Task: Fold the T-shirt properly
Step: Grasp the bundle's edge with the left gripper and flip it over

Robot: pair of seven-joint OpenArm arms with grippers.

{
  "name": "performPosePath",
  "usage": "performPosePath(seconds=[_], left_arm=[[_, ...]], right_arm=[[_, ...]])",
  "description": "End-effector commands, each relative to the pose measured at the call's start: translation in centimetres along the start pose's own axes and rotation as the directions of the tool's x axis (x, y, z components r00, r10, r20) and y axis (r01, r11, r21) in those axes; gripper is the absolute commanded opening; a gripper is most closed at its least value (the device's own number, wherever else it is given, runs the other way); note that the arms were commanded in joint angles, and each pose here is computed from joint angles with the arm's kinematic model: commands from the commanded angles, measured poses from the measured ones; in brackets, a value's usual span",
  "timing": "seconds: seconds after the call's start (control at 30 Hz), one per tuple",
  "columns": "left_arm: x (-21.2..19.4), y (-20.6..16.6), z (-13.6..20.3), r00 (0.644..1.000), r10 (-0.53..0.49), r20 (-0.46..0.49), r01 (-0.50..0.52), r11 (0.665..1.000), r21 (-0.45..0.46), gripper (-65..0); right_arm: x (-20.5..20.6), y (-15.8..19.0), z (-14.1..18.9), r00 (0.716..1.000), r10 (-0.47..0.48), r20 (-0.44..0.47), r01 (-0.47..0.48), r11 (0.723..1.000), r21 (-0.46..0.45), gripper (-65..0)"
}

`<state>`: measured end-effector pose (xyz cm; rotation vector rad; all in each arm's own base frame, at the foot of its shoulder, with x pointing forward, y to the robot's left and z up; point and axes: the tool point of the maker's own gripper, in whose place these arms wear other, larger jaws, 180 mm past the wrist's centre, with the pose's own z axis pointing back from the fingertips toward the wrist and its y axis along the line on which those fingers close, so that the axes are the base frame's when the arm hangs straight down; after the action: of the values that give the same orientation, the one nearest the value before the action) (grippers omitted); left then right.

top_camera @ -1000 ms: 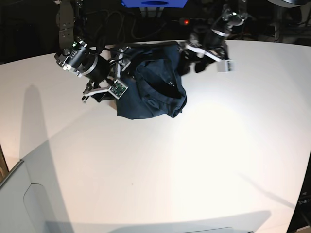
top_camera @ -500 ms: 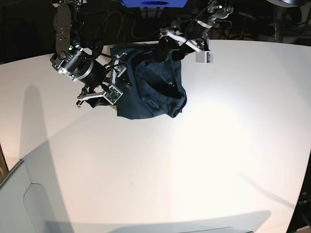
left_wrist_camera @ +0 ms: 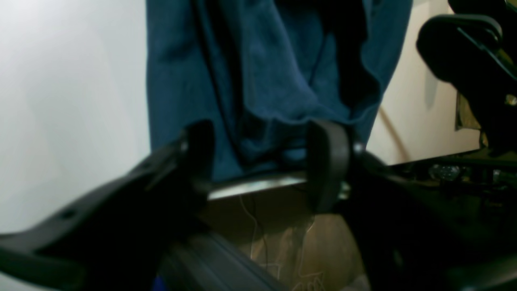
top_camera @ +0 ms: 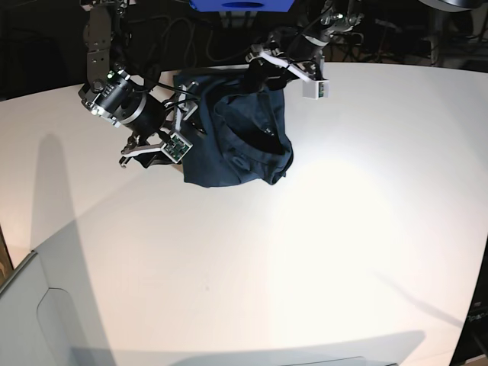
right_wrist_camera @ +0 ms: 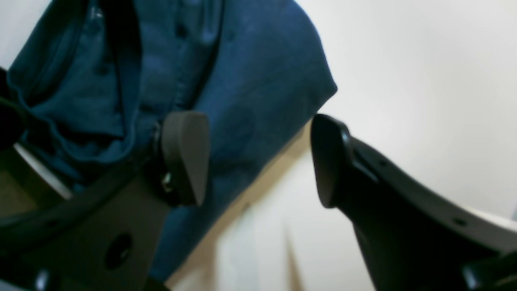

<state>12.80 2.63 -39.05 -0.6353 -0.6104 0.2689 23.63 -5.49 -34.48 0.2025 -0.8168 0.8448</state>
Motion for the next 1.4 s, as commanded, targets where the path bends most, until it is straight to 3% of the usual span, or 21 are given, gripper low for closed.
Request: performPosePath(seconds=[0.0,0.3,0.37,0.5,0.7,0.9,1.1,1.37], left_arm=[[0.5,-0.9,0.2,1.0,0.002,0.023,-0.002,0.999,-0.032,-35.0],[1.1,-1.2,-0.3,0.999,-0.004,0.033,0.006,0.999,-0.044,-38.1],[1.6,-1.3,-0.5,0.999,-0.013,0.043,0.015,0.999,-0.051,-44.6],[1.5,-0.9,-1.0,0.999,-0.01,0.033,0.012,0.999,-0.046,-65.0],[1.0,-2.0,-0.8,0.999,-0.03,0.015,0.031,0.997,-0.077,-65.0],[1.1,-3.7,2.0,0.998,-0.054,0.032,0.057,0.993,-0.102,-65.0],[0.1,-2.1,3.4,0.998,-0.061,0.001,0.061,0.996,-0.062,-65.0],[1.2,0.4,4.2,0.998,-0.063,0.026,0.063,0.998,0.016,-65.0]], right_arm=[[0.9,-0.3,0.3,0.999,0.014,0.038,-0.014,1.0,-0.004,-27.1],[0.8,-0.2,0.3,0.999,0.013,0.036,-0.013,1.0,-0.003,-27.1],[0.8,-0.2,0.3,0.999,0.013,0.036,-0.013,1.0,-0.003,-27.1],[0.9,-0.3,0.3,0.999,0.014,0.037,-0.014,1.0,-0.003,-27.1],[0.9,-0.4,0.3,0.999,0.016,0.038,-0.016,1.0,-0.006,-27.1],[1.1,-0.5,0.3,0.999,0.019,0.041,-0.018,1.0,-0.008,-27.1],[1.3,-0.4,0.2,0.999,0.016,0.047,-0.016,1.0,-0.005,-27.1],[1.2,-0.4,0.3,0.999,0.017,0.045,-0.017,1.0,-0.006,-27.1]])
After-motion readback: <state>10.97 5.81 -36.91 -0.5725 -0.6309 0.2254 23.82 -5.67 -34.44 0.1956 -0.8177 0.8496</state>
